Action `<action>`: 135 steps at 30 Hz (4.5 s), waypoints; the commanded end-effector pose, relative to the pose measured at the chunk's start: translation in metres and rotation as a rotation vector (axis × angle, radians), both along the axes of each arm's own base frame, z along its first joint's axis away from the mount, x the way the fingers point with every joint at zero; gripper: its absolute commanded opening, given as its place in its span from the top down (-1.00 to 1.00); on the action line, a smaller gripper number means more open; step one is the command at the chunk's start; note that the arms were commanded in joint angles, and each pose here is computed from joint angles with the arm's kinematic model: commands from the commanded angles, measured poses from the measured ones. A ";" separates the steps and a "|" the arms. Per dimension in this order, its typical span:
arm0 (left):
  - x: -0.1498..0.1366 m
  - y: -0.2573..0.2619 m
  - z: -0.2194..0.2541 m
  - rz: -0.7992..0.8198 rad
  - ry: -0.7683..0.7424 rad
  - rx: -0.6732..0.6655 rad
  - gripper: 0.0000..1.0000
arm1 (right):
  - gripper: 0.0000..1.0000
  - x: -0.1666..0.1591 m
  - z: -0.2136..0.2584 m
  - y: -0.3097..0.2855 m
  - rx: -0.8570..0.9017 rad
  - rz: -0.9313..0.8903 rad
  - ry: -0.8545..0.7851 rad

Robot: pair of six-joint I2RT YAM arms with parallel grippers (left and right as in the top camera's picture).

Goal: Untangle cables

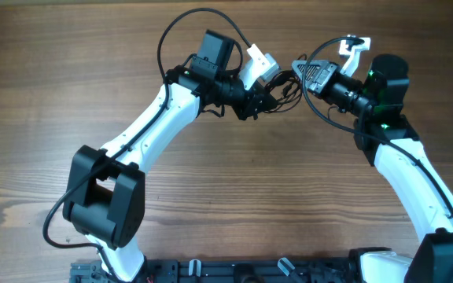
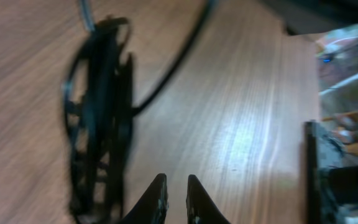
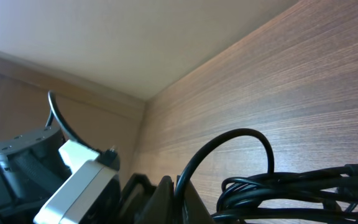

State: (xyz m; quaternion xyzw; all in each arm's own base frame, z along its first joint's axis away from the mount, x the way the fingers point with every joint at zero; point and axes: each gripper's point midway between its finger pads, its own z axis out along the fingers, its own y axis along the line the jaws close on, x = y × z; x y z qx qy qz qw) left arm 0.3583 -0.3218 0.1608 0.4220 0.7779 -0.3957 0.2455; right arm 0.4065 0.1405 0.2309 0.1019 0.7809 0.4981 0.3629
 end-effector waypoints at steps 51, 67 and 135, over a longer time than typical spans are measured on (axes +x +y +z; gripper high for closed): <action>0.023 0.011 -0.020 0.094 -0.098 0.156 -0.31 | 0.91 -0.012 -0.021 -0.007 -0.119 0.003 0.035; 0.019 0.005 -0.045 0.057 -0.038 0.149 0.35 | 0.91 -0.014 -0.014 -0.006 -0.112 0.012 0.018; 0.028 0.078 0.092 0.323 -0.292 0.154 0.69 | 0.02 -0.137 -0.168 -0.080 -0.776 -0.330 0.809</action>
